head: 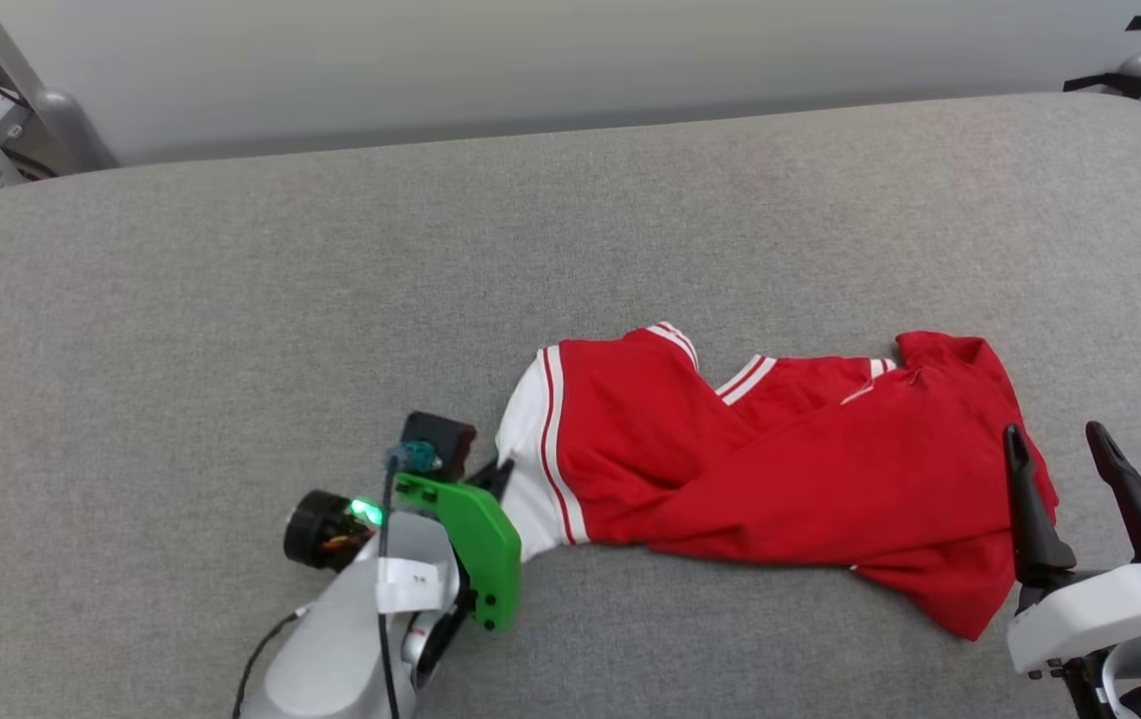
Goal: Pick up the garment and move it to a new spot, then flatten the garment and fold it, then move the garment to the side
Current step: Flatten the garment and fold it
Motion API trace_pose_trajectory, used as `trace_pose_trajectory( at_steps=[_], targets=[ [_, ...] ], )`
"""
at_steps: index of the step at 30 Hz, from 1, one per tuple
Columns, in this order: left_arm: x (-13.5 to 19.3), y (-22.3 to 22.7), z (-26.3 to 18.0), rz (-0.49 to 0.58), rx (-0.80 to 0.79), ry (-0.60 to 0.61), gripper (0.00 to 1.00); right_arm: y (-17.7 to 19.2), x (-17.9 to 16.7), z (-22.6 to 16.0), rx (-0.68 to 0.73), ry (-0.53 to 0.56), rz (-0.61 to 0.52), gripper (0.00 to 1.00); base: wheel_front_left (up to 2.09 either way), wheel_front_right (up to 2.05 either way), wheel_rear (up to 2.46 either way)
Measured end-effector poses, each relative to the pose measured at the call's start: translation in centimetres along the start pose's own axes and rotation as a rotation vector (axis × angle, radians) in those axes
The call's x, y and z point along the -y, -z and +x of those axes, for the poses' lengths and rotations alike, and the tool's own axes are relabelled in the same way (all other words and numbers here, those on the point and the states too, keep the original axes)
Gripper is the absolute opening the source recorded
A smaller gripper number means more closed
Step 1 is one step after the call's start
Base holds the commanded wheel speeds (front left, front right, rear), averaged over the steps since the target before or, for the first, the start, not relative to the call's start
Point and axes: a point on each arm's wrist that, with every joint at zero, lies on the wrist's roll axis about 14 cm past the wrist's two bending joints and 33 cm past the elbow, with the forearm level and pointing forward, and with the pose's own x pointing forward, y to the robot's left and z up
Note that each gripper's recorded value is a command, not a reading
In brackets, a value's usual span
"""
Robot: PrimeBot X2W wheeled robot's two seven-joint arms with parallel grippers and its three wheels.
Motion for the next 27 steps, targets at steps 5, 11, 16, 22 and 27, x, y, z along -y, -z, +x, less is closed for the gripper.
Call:
trace_pose_trajectory(
  at_steps=[5, 11, 16, 22, 27],
  targets=[
    [-3.0, -6.1, -0.8, 0.026, 0.213, -0.097, 0.0, -0.3, -0.5, -0.2, 0.019, -0.009, 0.014, 1.0, 0.0, 0.0, 0.0],
    [-7.3, -11.5, -3.6, 0.087, 0.398, -0.244, 0.0, -0.7, -1.1, -0.2, 0.038, -0.025, 0.025, 1.0, 0.0, 0.0, 0.0],
    [-11.8, -8.3, -5.2, 0.114, 0.283, -0.371, 0.0, -0.5, -1.7, 0.1, 0.033, -0.042, 0.027, 1.0, 0.0, 0.0, 0.0],
    [-12.9, 0.9, -5.9, 0.024, 0.004, -0.405, 0.42, 0.1, -2.1, 0.5, 0.015, -0.056, 0.029, 1.0, 0.0, 0.0, 0.0],
    [-13.3, 2.7, -6.7, -0.006, -0.032, -0.427, 1.0, 0.4, -2.5, 0.8, 0.001, -0.069, 0.029, 1.0, 0.0, 0.0, 0.0]
  ],
)
